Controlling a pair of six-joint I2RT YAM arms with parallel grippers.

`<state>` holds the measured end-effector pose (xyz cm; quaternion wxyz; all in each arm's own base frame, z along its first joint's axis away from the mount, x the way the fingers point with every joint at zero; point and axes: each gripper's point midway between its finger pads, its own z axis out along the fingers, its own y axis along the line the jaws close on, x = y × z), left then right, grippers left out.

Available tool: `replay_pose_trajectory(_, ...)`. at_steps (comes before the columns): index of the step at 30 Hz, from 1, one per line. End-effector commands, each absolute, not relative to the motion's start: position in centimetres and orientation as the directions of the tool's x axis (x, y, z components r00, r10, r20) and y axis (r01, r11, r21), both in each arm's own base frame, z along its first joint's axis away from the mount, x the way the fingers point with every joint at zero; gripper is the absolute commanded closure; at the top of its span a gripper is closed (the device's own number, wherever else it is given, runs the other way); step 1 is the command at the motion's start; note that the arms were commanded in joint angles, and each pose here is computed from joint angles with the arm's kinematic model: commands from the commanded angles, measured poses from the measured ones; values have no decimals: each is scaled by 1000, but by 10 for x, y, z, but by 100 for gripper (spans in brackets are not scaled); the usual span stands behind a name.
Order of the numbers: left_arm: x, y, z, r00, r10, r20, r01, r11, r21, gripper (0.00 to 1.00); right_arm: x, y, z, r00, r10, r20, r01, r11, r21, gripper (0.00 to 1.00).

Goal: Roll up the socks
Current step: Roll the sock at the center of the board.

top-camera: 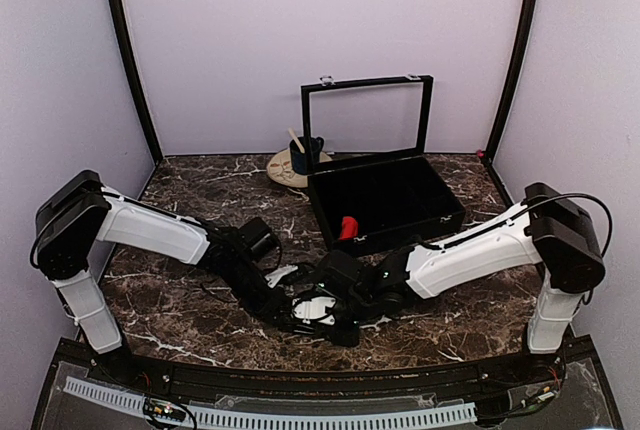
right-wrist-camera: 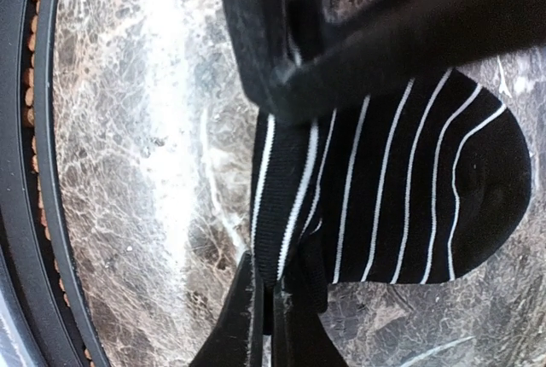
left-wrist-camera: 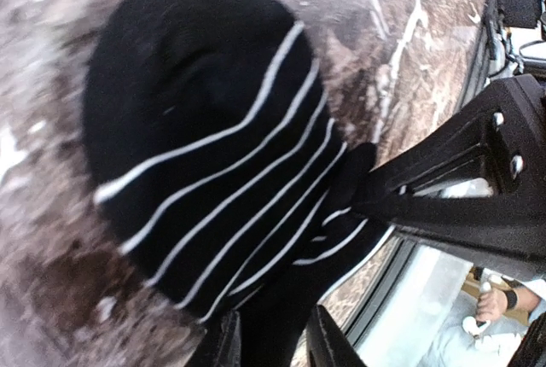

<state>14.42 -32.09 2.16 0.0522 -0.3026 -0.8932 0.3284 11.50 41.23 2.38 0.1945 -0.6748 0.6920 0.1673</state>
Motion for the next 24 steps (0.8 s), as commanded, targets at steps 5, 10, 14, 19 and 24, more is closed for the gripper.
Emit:
replay_pose_trajectory(5, 170, -283, 9, -874, 470, -123, 473, 767, -434, 70, 114, 399, 14, -149, -887, -437, -986, 98, 138, 100)
replay_pose_trajectory(10, 181, -282, 20, -884, 420, -204, 467, 780, -417, 68, 116, 399, 16, -194, -884, -424, -971, 111, 214, 100)
replay_pose_trajectory(14, 190, -281, 31, -882, 378, -282, 467, 783, -411, 68, 118, 403, 19, -219, -883, -415, -958, 114, 264, 100)
replay_pose_trajectory(19, 196, -281, 43, -864, 352, -361, 486, 770, -412, 68, 121, 405, 19, -253, -883, -394, -937, 123, 327, 100)
replay_pose_trajectory(24, 191, -283, 48, -846, 340, -411, 508, 747, -429, 68, 125, 405, 22, -289, -888, -357, -904, 131, 408, 100)
